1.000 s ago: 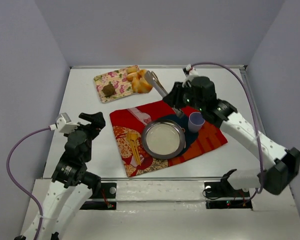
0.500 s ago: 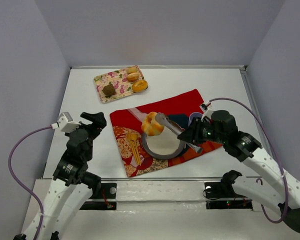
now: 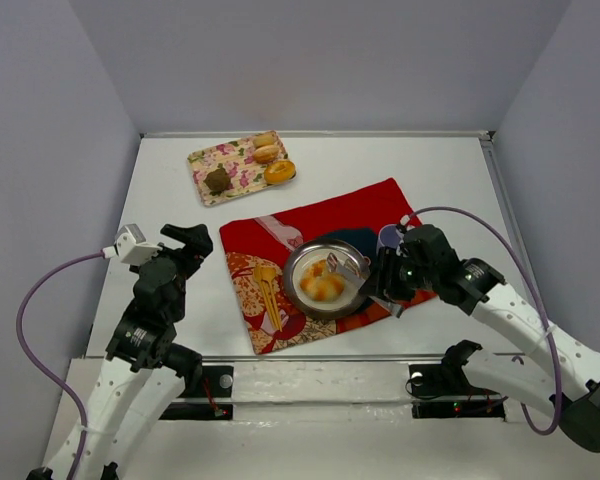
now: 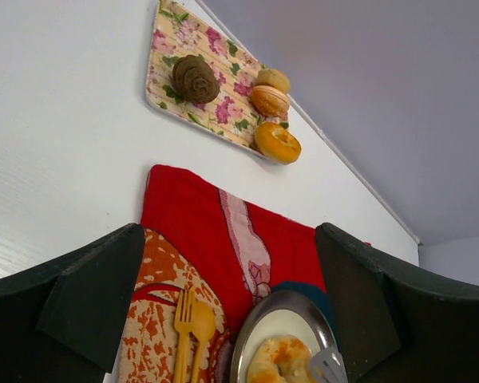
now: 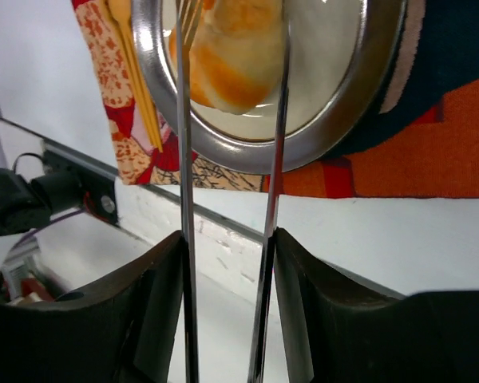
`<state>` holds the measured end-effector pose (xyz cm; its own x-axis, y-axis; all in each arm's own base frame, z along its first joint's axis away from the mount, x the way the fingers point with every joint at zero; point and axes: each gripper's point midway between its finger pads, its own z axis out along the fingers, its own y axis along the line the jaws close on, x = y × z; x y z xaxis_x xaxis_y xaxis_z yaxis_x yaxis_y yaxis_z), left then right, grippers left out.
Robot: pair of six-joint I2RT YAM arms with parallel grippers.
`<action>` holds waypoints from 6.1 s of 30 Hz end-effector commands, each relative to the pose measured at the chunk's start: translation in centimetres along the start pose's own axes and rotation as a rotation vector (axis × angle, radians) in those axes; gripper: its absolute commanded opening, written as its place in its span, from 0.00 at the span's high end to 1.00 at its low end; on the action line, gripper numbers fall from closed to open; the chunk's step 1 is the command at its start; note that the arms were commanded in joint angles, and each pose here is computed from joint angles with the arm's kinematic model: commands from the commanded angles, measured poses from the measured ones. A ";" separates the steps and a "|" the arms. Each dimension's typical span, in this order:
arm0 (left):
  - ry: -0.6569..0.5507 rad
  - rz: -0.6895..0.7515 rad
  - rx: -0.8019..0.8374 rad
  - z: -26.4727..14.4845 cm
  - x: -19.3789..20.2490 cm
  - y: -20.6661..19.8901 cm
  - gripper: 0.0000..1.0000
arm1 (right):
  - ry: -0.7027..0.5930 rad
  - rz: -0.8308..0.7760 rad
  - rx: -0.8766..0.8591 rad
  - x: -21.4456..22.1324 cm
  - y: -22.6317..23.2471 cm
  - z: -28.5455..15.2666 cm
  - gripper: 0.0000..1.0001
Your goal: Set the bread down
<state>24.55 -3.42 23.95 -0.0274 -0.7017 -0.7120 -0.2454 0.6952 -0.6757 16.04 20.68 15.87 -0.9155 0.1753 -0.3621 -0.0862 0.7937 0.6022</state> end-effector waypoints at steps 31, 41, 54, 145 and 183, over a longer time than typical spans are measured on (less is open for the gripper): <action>-0.040 -0.020 0.007 0.1 -0.8 -0.2 0.01 | -0.376 -0.227 0.099 -16.6 7.7 1.3 0.48; -0.041 -0.024 0.015 0.0 -0.8 -0.3 0.01 | -0.404 -0.153 0.051 -23.5 12.2 9.2 0.48; -0.044 -0.025 0.014 0.0 -0.8 -0.3 0.01 | -0.370 -0.056 0.115 -27.3 10.6 17.9 0.45; -0.044 -0.031 -0.032 0.8 -0.3 0.4 0.01 | -0.068 -0.207 0.090 -6.3 0.6 2.1 0.93; -0.032 -0.013 -0.046 1.3 0.2 0.5 0.01 | -0.140 -0.265 0.081 -8.7 2.8 -0.6 0.45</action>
<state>25.17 -3.39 22.31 -0.0479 -0.6975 -0.7150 -0.2960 0.6936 -0.6568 22.17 21.08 17.80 -0.8584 -0.0134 -0.5128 -0.2645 0.8680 0.4202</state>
